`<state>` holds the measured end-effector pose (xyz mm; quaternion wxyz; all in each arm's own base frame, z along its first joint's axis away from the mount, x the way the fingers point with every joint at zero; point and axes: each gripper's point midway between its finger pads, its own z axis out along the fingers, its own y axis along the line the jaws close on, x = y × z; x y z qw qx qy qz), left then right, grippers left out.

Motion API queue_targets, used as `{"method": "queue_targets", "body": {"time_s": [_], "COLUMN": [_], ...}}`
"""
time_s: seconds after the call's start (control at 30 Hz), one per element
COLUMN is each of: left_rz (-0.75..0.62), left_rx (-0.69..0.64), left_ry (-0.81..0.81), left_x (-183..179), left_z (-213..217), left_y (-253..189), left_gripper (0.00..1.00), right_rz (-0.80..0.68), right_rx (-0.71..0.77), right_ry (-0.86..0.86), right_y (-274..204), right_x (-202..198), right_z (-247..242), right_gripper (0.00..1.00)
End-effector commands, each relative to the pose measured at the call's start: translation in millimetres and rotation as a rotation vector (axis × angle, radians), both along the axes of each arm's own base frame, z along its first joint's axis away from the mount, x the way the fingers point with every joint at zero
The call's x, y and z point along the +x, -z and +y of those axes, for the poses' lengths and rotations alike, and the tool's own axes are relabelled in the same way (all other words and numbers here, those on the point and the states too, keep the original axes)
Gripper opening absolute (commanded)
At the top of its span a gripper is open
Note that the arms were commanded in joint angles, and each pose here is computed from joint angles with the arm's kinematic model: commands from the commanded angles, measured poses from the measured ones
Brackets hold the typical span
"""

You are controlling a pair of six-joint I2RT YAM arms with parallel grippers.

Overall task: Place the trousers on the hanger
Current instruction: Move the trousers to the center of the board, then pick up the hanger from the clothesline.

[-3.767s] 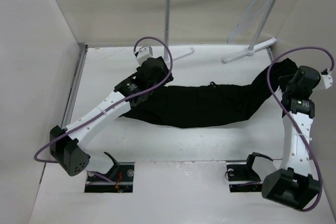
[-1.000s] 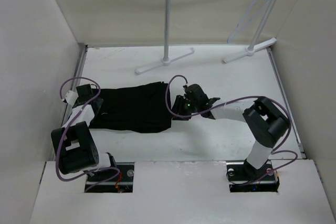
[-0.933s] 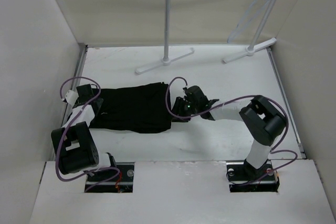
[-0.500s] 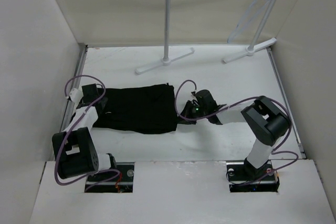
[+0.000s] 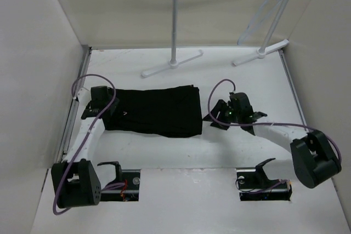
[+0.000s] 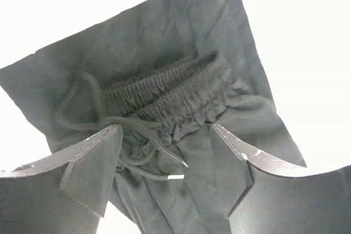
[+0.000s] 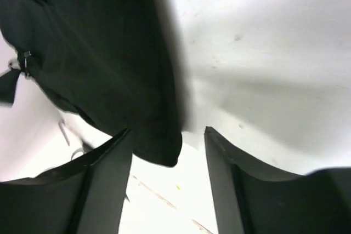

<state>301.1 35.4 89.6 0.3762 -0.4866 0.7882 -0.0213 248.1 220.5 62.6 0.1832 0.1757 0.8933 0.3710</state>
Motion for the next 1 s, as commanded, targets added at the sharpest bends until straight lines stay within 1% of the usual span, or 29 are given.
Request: {"method": "queue_targets", "body": {"time_s": [0.0, 0.07, 0.1, 0.13, 0.17, 0.2, 0.23, 0.27, 0.33, 0.4, 0.5, 0.6, 0.67, 0.7, 0.77, 0.83, 0.87, 0.97], "left_rz": [-0.14, -0.177, -0.186, -0.19, -0.198, -0.199, -0.191, -0.182, -0.16, -0.138, -0.12, -0.084, -0.049, -0.028, -0.031, -0.067, -0.097, -0.187], "left_rx": [0.031, 0.036, 0.034, 0.03, 0.025, 0.019, 0.012, 0.007, 0.014, 0.014, 0.026, 0.02, 0.018, 0.012, -0.003, -0.023, -0.028, -0.019], "left_ry": [-0.028, -0.009, 0.001, 0.014, 0.036, 0.06, 0.091, 0.12, 0.149, 0.139, 0.075, 0.014, -0.012, -0.022, -0.018, -0.002, 0.01, 0.056], "left_x": [8, 12, 14, 16, 20, 26, 33, 41, 56, 67, 74, 69, 60, 54, 49, 48, 49, 53], "left_z": [9, 5, 1, -5, -13, -22, -33, -44, -53, -51, -27, -5, 5, 7, 6, 0, -4, -18], "left_y": [-62, -81, -86, -89, -90, -88, -82, -76, -60, -42, -20, -1, 13, 19, 19, 6, -7, -51], "left_gripper": [0.63, 0.62, 0.61, 0.59, 0.58, 0.56, 0.55, 0.53, 0.52, 0.52, 0.51, 0.51, 0.51, 0.51, 0.52, 0.52, 0.53, 0.55], "right_rz": [-0.15, -0.22, -0.251, -0.277, -0.302, -0.319, -0.334, -0.357, -0.359, -0.355, -0.298, -0.204, -0.154, -0.139, -0.141, -0.162, -0.186, -0.232], "right_rx": [-0.064, -0.082, -0.084, -0.078, -0.069, -0.059, -0.052, -0.041, -0.015, 0.02, 0.026, -0.017, -0.029, -0.033, -0.034, -0.029, -0.02, 0.01], "right_ry": [0.031, 0.022, 0.008, -0.019, -0.051, -0.08, -0.098, -0.107, -0.113, -0.121, -0.116, -0.07, -0.031, -0.009, 0.016, 0.014, 0.011, -0.001], "right_y": [-48, -76, -88, -97, -106, -113, -117, -121, -120, -116, -87, -43, -24, -18, -19, -31, -44, -81], "right_x": [27, 38, 45, 50, 56, 63, 72, 83, 103, 123, 141, 154, 158, 161, 164, 164, 162, 149], "right_z": [-14, -13, -9, -1, 12, 24, 35, 45, 61, 77, 88, 76, 65, 59, 53, 52, 53, 51], "right_gripper": [0.61, 0.56, 0.48, 0.37, 0.27, 0.2, 0.15, 0.13, 0.11, 0.11, 0.11, 0.11, 0.11, 0.11, 0.12, 0.16, 0.21, 0.47]}}
